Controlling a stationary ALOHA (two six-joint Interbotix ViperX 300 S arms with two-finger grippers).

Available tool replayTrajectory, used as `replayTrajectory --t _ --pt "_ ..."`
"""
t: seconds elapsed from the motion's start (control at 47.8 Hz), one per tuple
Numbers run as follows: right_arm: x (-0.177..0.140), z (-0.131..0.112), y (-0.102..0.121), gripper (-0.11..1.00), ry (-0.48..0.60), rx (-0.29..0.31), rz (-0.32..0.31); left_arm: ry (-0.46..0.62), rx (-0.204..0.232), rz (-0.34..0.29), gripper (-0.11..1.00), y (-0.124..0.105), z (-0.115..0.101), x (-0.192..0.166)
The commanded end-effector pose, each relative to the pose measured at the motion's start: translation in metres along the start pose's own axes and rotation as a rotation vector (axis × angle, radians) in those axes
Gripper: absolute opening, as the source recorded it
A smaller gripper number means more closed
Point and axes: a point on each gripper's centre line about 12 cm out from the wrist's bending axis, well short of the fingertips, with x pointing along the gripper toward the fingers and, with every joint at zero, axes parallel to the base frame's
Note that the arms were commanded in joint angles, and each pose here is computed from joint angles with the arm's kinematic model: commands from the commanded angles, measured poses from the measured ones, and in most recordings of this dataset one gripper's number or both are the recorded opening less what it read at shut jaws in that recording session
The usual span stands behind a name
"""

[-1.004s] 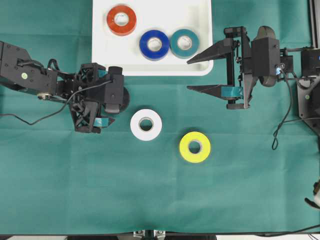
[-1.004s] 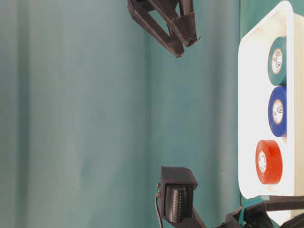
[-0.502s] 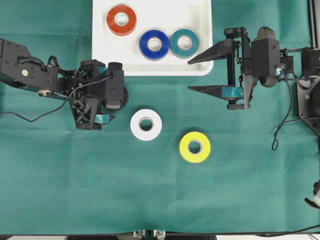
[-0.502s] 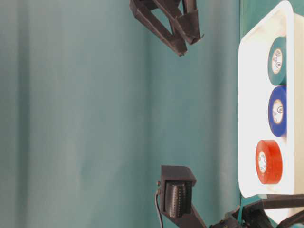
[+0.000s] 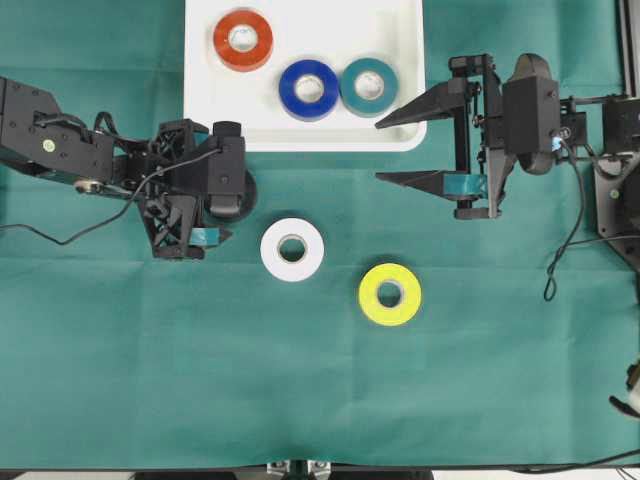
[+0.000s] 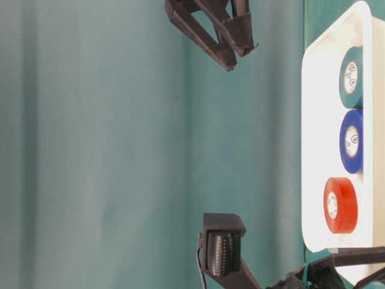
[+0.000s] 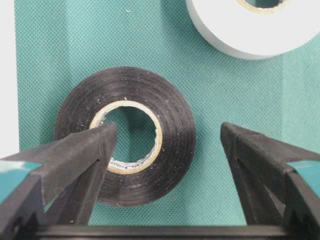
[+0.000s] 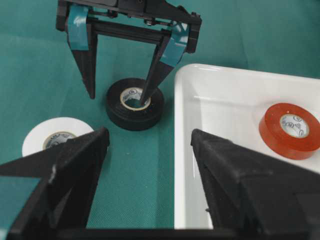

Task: Put the tape alternately from left to right into the white case.
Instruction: 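Lower the left gripper into the black roll's hole and close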

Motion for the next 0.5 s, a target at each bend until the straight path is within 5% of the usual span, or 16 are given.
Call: replayTrajectory --t 0.0,0.481 --pt "0.0 0.005 0.002 0.73 -0.019 -0.005 0.007 -0.012 -0.013 0.001 0.76 0.001 0.002 -0.003" --pt "0.0 0.007 0.002 0.73 -0.024 -0.009 0.007 0.033 0.021 -0.017 0.76 -0.012 -0.001 0.013"
